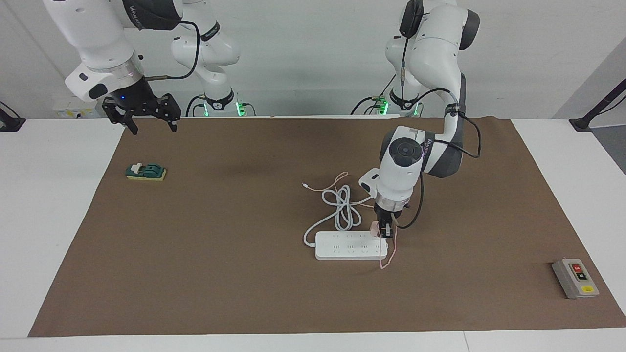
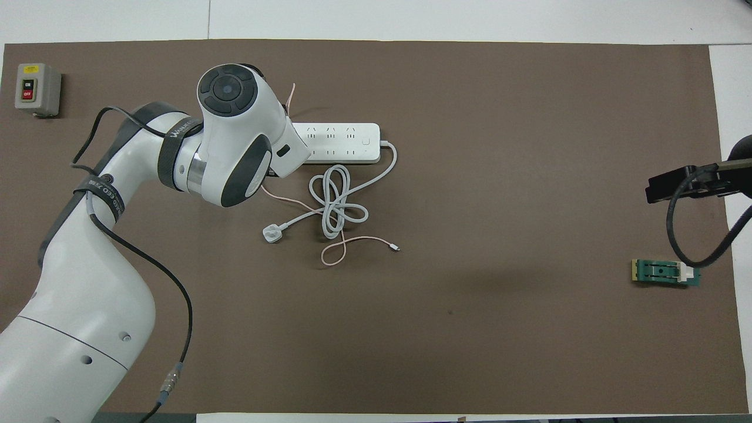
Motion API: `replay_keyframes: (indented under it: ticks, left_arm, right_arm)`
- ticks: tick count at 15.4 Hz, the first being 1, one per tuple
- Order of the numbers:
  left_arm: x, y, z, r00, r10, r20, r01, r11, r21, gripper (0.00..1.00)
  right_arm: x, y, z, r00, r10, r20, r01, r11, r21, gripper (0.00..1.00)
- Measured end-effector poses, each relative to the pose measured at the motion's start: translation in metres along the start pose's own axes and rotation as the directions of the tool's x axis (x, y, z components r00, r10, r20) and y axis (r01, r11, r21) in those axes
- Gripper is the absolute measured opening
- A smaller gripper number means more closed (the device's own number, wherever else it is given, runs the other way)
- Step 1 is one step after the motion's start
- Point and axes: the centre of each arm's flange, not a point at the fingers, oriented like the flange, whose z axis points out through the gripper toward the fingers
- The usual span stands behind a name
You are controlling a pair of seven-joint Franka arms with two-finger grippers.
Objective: Plug charger into power strip
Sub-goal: 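Press the charger down into the socket with the left gripper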
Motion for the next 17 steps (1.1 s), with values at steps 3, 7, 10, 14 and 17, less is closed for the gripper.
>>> replay_keyframes:
  ticks: [3, 7, 10, 14, 17]
  left_arm:
    - [-0.0022, -0.0006, 0.0003, 1.0, -0.003, 0.002, 0.003, 1.0, 0.001, 0.29]
    - [-0.0033, -0.0019, 0.0, 1.0, -0.005, 0.0, 0.005, 1.0, 0.01, 0.29]
    - [-0.0027, -0.0024, 0.0002, 1.0, -0.004, -0.004, 0.005, 1.0, 0.019, 0.29]
    - [-0.0022, -0.0019, 0.001, 1.0, -0.004, -0.004, 0.004, 1.0, 0.02, 0.29]
    - [-0.0018, -0.0015, 0.0012, 1.0, -0.002, -0.004, 0.003, 1.0, 0.019, 0.29]
  right_arm:
    - [0.0, 0.0, 0.0, 1.0, 0.0, 0.0, 0.0, 1.0, 0.0, 1.0]
    - [0.0, 0.0, 0.0, 1.0, 0.0, 0.0, 0.0, 1.0, 0.0, 1.0]
    - [0.0, 0.0, 0.0, 1.0, 0.0, 0.0, 0.0, 1.0, 0.0, 1.0]
    - [0.0, 0.0, -0.0002, 1.0, 0.0, -0.001, 0.0, 1.0, 0.0, 1.0]
    - [-0.0001, 0.0, -0.0007, 1.0, 0.0, -0.002, 0.0, 1.0, 0.0, 1.0]
